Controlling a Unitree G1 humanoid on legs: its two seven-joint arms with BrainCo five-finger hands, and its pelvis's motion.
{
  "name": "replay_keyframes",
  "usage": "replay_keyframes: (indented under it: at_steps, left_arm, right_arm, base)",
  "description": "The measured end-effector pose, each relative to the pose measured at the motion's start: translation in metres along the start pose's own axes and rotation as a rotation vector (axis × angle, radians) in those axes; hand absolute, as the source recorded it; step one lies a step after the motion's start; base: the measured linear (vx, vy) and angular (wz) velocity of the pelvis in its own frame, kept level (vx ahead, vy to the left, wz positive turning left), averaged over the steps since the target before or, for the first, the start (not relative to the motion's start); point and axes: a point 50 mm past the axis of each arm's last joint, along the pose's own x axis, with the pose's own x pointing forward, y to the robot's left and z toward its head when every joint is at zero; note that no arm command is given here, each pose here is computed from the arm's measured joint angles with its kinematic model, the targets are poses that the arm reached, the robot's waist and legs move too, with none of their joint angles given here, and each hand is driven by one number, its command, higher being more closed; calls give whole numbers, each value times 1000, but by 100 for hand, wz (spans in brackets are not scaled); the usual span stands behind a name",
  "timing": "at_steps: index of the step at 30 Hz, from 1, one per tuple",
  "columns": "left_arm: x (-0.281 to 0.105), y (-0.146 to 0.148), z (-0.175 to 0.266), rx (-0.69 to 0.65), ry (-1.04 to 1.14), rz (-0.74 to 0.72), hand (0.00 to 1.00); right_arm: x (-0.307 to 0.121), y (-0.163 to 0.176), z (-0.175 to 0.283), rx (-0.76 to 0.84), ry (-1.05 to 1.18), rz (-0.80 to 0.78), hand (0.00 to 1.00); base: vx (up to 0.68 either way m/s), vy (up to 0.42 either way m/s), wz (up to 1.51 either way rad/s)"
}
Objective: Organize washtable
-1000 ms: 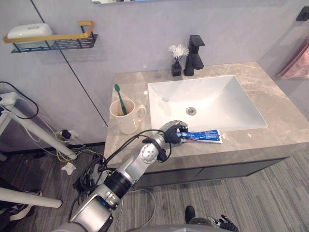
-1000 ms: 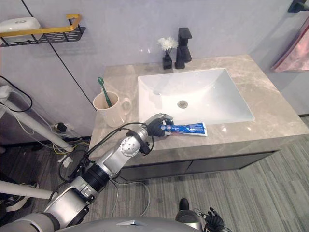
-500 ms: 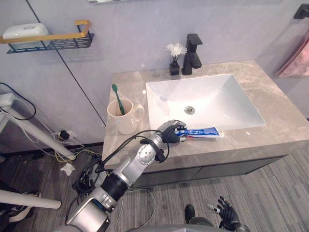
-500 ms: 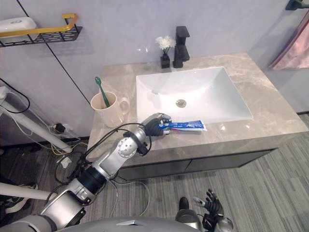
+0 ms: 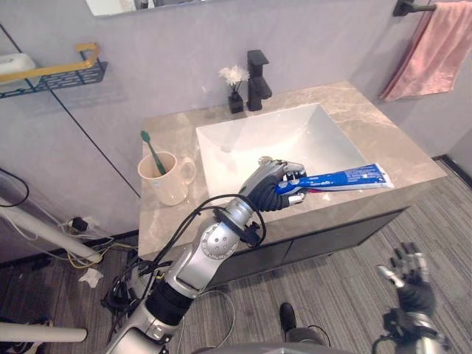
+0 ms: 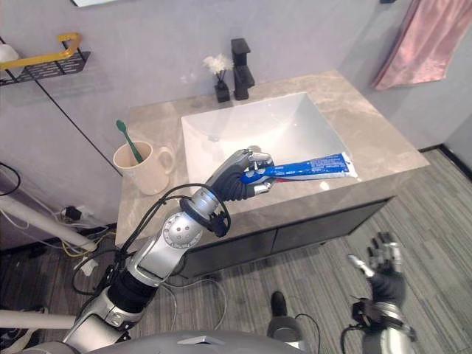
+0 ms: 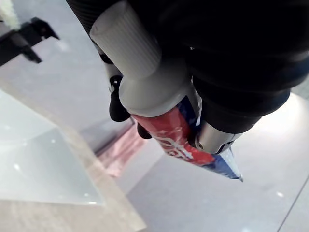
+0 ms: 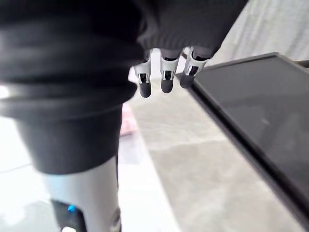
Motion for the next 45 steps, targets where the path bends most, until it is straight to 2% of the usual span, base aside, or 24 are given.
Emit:
replay_keyframes:
  at_steps: [4, 7, 11, 14, 21, 30, 36, 45]
  left_arm:
    - [-5, 3, 11, -27, -37, 34, 100]
    - [-4, 9, 22, -51, -85, 64, 100]
    - [-4, 20, 37, -94, -166, 125, 100]
    - [-5, 29, 43, -104, -200, 194, 100]
    - [-7, 33, 42, -113, -193, 254, 100]
    - [-7, 34, 38, -117, -175, 306, 100]
    - [-6, 28, 21, -114, -92, 307, 100]
    - [-7, 23, 11, -106, -44, 294, 100]
  right_arm:
    - [4, 2, 31, 9, -165, 7, 0]
    - [12, 16, 45, 70, -263, 54, 0]
    - [28, 57, 52, 215, -352, 196, 0]
    - [37, 103, 49, 300, -325, 398, 0]
    - [36, 165, 45, 476, -252, 664, 0]
    - [23, 193, 33, 599, -117, 813, 0]
    - [23, 213, 41, 710, -107, 900, 0]
    - [21, 234, 53, 775, -123, 995, 0]
  base:
    - [-8, -7, -4]
    - [0, 0, 0]
    - [12, 0, 11]
    - [7, -3, 31]
    - [-1, 12, 31]
    - [-9, 8, 7]
    - [0, 0, 0]
    - [0, 0, 0]
